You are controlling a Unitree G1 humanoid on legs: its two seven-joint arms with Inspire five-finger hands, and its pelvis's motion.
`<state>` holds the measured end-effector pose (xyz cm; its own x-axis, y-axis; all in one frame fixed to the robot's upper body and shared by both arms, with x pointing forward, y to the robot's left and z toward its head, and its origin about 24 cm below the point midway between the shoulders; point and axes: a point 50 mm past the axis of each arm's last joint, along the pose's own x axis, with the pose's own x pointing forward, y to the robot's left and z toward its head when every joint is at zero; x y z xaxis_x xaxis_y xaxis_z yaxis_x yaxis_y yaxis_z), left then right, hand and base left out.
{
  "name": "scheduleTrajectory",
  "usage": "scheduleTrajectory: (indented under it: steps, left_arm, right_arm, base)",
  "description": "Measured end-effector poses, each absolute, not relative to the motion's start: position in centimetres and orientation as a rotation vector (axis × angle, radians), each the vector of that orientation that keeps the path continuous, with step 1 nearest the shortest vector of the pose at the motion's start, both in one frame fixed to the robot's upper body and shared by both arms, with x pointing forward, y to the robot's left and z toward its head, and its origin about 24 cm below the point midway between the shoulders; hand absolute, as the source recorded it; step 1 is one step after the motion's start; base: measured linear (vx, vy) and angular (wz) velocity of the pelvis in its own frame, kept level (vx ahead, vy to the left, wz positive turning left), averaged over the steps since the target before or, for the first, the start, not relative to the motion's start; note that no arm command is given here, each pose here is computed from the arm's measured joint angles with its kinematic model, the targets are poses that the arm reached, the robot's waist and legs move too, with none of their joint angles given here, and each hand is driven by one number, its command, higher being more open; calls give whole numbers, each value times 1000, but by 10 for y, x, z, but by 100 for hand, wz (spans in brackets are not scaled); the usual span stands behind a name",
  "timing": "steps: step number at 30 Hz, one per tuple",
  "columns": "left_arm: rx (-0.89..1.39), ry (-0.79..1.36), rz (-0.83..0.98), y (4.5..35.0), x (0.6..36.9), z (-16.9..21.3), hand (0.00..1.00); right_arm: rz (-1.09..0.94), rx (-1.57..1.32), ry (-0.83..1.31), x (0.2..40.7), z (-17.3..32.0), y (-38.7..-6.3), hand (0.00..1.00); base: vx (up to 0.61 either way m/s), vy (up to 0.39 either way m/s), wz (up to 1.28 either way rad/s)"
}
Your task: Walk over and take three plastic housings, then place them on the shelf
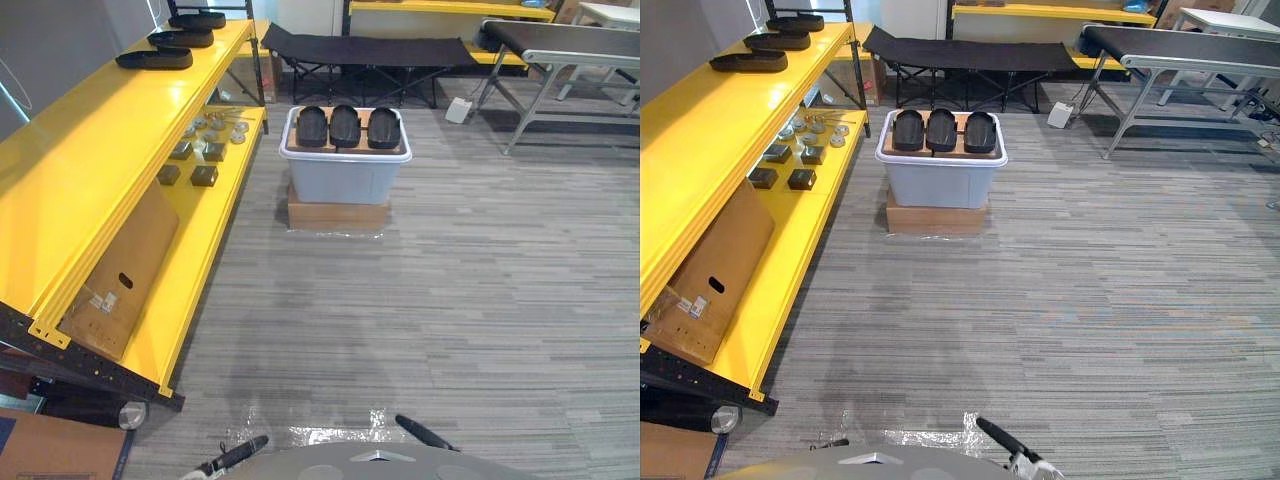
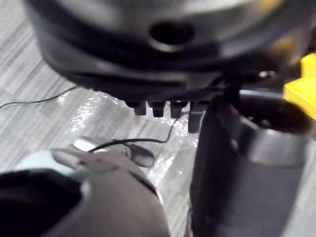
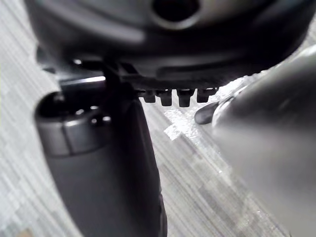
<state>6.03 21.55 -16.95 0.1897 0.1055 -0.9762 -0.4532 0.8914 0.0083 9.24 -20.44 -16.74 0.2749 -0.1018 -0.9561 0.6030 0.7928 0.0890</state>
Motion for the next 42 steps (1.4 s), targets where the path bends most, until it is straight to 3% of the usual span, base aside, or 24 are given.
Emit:
scheduleTrajectory:
  steps: [4,9,18,29,42]
  left_arm:
    - [-257,1162,290,207,105,-159,100]
    - [-315,1058,255,196,132,-151,100]
    - [-405,1030,280,196,127,-152,100]
    - [-481,1033,357,201,107,-158,100]
    - [-489,1132,400,199,79,-166,100]
  right_arm:
    - [-371,390,1013,151,-148,-200,100]
    - [-299,363,947,174,-138,-199,100]
    - [-307,324,968,168,-140,-204,100]
    - [-490,381,984,144,-147,-222,100]
    - [-485,415,1082,118,-159,-209,100]
  base:
    - [-31,-5,-2]
    - [-10,-6,-1]
    - [0,-3,-2]
    - [-9,-4,1]
    - [-11,-4,3]
